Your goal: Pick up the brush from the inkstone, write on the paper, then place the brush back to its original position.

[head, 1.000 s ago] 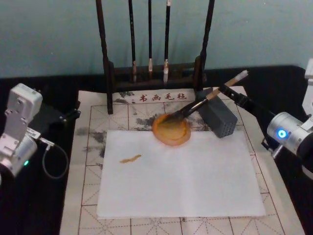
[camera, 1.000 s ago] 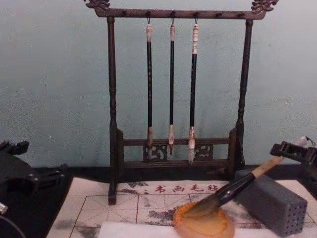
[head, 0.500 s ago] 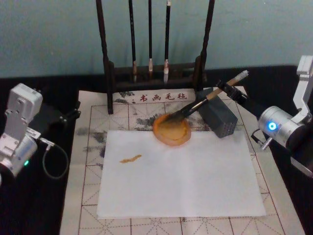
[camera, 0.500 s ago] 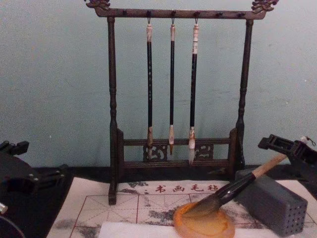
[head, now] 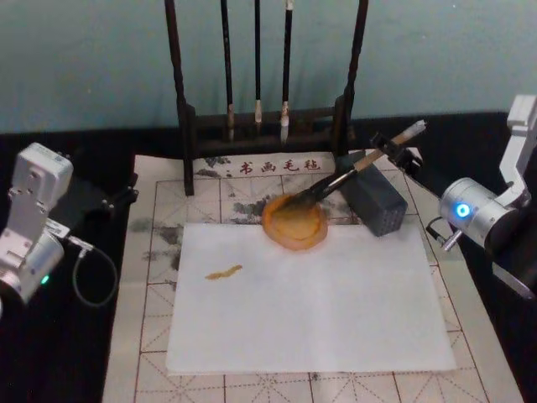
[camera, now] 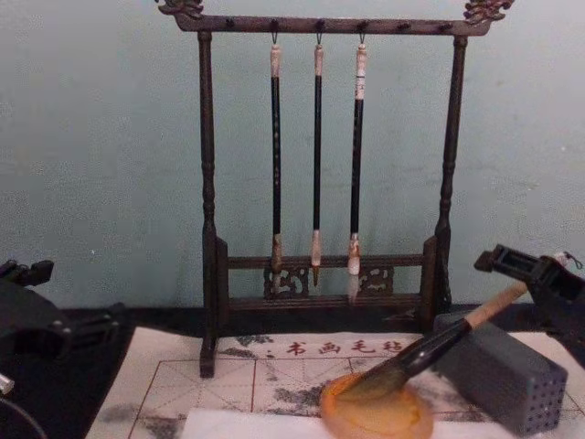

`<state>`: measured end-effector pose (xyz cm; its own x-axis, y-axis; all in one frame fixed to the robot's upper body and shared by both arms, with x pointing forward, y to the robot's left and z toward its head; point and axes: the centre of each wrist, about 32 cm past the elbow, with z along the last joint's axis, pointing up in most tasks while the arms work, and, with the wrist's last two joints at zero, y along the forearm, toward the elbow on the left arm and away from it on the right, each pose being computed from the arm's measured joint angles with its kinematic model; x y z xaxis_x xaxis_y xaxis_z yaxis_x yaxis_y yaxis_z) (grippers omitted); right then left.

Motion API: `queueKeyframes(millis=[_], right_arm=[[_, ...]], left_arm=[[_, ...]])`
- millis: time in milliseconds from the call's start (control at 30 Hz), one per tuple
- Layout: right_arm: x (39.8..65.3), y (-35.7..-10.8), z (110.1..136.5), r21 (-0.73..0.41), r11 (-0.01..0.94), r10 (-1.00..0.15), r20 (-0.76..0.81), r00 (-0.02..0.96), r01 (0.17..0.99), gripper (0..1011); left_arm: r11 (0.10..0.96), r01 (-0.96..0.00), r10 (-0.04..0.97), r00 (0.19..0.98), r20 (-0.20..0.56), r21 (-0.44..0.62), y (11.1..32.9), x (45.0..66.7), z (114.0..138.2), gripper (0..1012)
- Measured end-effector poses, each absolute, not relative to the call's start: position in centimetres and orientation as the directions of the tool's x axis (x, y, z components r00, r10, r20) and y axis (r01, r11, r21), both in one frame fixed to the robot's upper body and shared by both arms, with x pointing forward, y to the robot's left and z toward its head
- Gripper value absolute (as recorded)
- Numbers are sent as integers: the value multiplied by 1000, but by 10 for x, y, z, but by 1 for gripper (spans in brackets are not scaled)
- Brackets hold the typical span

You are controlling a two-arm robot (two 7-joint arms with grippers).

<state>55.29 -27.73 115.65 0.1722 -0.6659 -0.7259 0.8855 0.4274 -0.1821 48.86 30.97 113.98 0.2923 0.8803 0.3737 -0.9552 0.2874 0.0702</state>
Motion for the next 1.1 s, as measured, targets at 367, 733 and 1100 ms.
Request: queueKeyframes(millis=[367, 733, 1100], right_arm=[[554, -276, 1156, -177, 427, -657, -735, 170, 886, 1000], [555, -276, 1156, -178, 427, -657, -734, 169, 886, 1000], [555, -276, 1156, -177, 427, -656, -735, 169, 887, 877]], left_arm=[[287, -955, 880, 292, 374, 70, 310, 489, 1140, 1001], [287, -955, 880, 292, 374, 70, 310, 489, 1140, 1001], [287, -955, 880, 292, 374, 70, 310, 489, 1140, 1001]])
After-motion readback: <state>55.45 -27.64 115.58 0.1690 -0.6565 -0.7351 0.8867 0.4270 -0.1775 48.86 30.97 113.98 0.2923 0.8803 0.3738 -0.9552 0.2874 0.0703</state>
